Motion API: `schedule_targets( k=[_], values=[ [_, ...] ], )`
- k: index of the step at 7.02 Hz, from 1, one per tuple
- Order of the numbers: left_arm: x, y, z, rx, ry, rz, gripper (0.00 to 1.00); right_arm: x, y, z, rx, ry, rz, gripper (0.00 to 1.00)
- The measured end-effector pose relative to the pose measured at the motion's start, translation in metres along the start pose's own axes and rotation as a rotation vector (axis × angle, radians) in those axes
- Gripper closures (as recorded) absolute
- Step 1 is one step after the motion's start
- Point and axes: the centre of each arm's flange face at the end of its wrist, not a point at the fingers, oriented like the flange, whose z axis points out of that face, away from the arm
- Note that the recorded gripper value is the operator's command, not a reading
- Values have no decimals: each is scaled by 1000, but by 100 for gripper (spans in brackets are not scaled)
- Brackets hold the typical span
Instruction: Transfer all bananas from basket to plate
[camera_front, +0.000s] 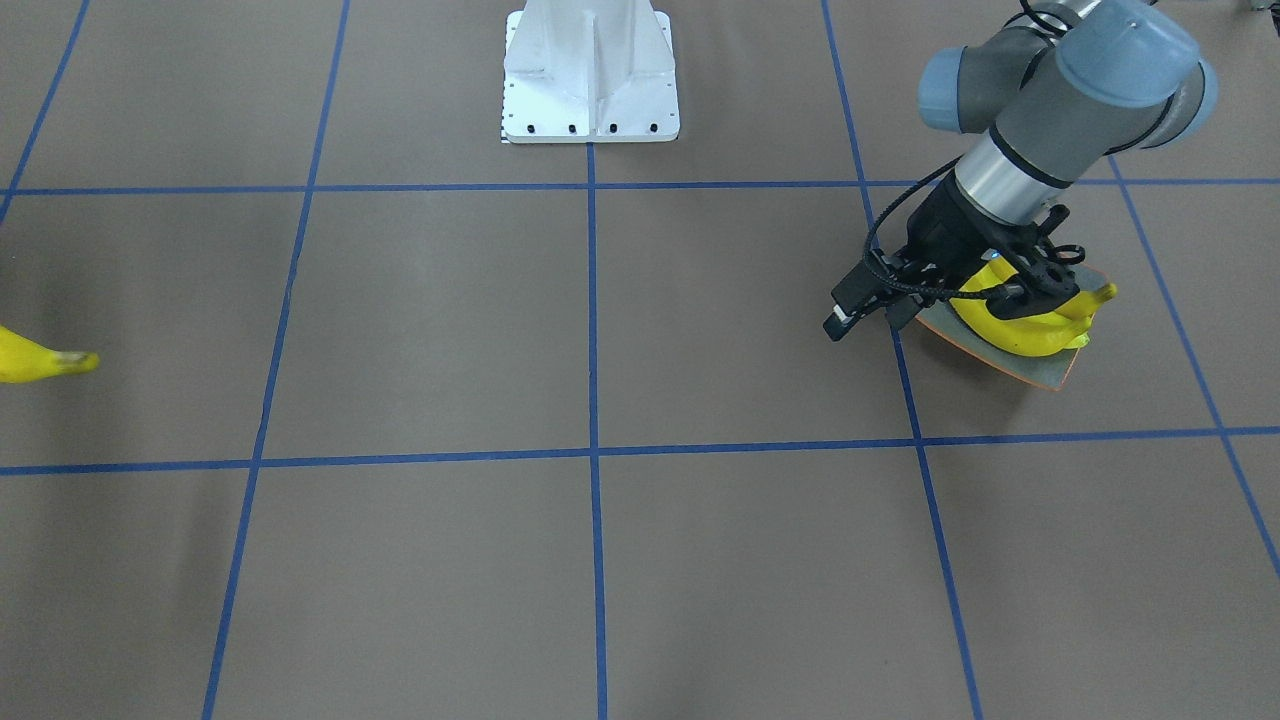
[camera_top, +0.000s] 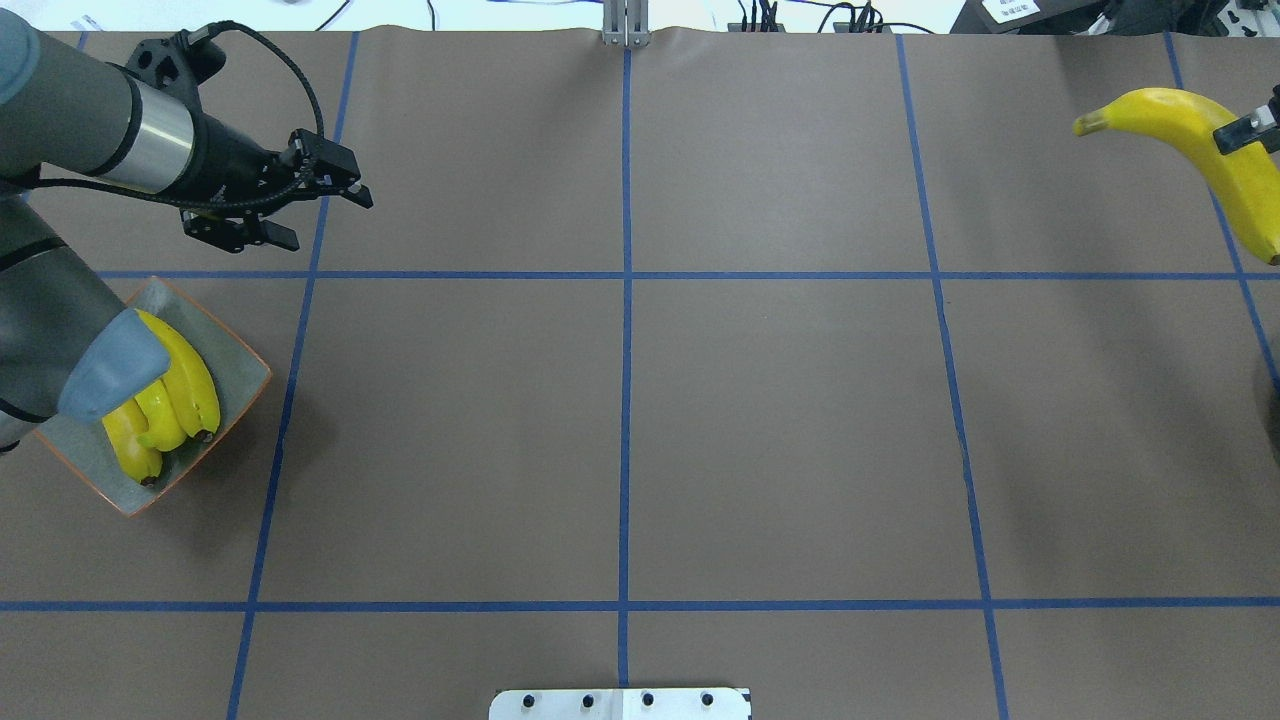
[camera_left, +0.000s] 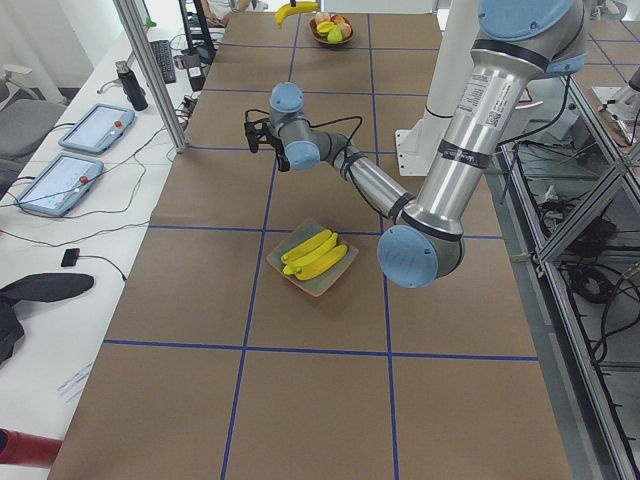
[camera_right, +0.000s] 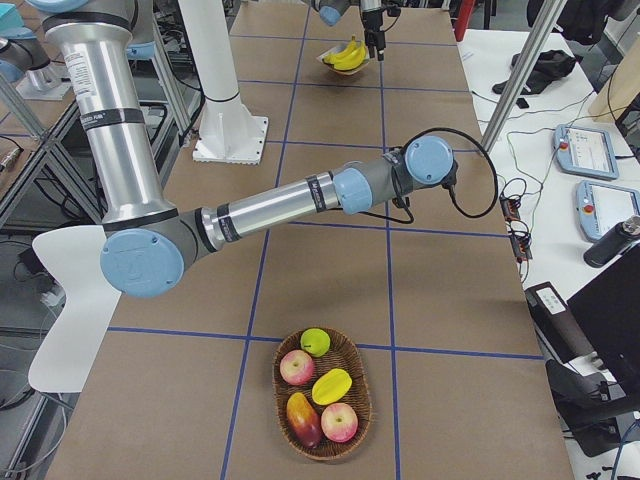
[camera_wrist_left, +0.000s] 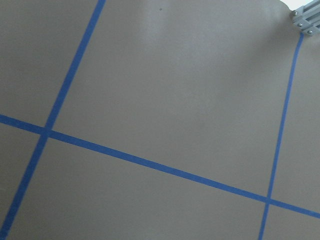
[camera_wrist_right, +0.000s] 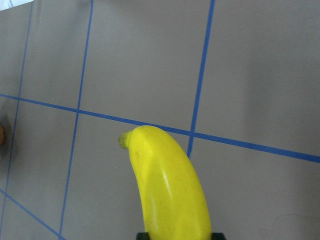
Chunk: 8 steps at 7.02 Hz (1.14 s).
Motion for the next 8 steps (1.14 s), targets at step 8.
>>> schedule_targets(
  k=[8],
  values=[
    [14,3,4,-6,19,-22,0,-171,-27,153,193,57,161,100]
  ],
)
